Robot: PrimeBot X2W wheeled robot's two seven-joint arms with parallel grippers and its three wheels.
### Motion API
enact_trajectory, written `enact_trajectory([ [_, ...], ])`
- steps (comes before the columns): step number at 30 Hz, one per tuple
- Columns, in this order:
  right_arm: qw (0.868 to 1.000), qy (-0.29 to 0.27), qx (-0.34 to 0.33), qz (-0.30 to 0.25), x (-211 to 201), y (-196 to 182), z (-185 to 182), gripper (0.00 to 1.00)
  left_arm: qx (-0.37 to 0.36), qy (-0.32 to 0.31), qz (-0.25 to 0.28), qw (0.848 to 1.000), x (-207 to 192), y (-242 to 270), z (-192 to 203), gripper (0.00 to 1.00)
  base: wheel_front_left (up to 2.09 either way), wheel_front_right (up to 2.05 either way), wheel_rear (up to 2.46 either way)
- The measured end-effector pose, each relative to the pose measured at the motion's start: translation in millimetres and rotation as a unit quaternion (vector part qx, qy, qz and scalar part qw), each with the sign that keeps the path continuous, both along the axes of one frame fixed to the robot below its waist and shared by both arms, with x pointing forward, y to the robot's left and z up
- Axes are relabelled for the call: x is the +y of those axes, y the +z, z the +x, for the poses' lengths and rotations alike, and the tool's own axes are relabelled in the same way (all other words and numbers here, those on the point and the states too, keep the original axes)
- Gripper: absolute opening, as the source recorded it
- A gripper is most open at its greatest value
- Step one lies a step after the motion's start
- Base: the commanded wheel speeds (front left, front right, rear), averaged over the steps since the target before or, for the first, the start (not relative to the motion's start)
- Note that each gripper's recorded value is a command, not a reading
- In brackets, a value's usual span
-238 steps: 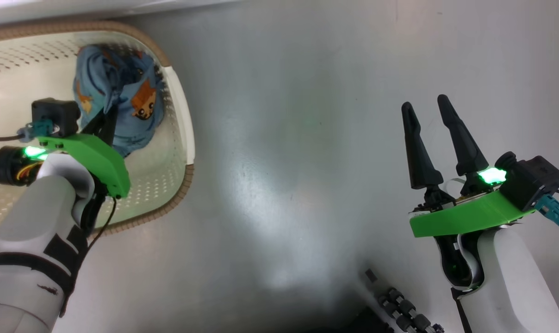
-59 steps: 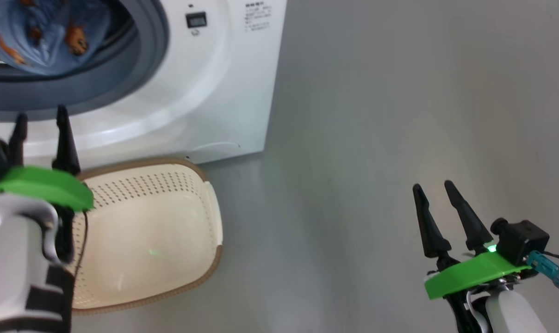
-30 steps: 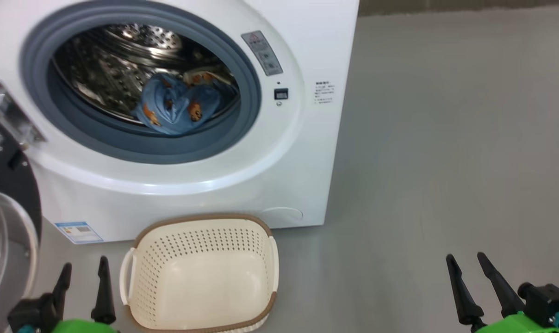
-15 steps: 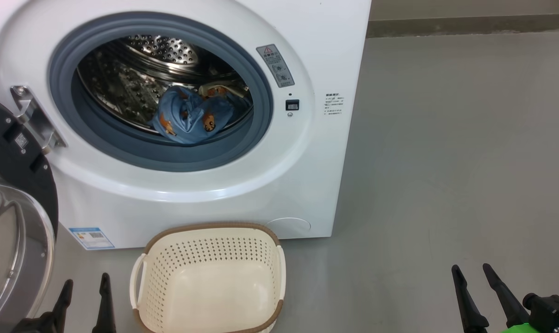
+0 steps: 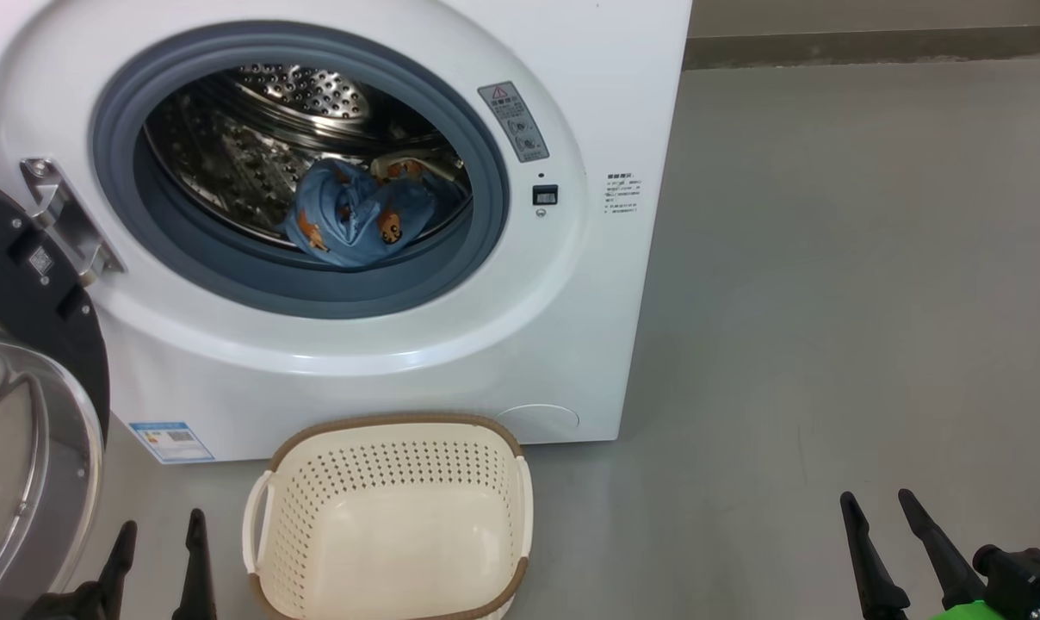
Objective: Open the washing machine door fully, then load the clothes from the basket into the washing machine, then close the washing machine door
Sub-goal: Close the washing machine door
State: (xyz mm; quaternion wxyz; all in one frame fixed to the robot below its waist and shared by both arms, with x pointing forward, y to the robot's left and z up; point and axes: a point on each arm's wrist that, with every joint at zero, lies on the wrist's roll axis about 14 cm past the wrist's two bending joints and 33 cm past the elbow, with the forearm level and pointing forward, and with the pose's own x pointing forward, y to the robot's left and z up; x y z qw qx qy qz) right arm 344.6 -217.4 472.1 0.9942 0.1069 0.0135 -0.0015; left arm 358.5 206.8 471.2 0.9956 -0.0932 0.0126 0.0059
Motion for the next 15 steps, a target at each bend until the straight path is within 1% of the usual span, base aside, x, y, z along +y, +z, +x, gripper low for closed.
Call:
enact_trajectory([
  [4, 1.000, 0.001, 0.000, 0.000, 0.9, 0.0, 0.7, 1.00, 0.000, 0.002, -0.001, 1.000, 1.0, -0.2, -0.6, 1.00, -0.07, 0.07, 0.00],
  [7, 1.000, 0.002, 0.000, 0.001, 1.7, -0.1, 1.1, 1.00, 0.000, 0.004, -0.001, 1.000, 1.8, -0.4, -1.0, 1.00, -0.47, 0.47, 0.00],
  [10, 1.000, 0.003, 0.000, 0.001, 2.5, -0.4, 1.6, 1.00, 0.001, 0.006, -0.001, 1.000, 3.1, -0.6, -1.5, 1.00, -0.88, 0.88, 0.00],
  [15, 1.000, 0.006, 0.001, 0.001, 4.1, -1.0, 3.0, 1.00, 0.000, 0.010, -0.004, 1.000, 4.4, -0.1, -2.3, 1.00, -1.31, 1.31, 0.00],
])
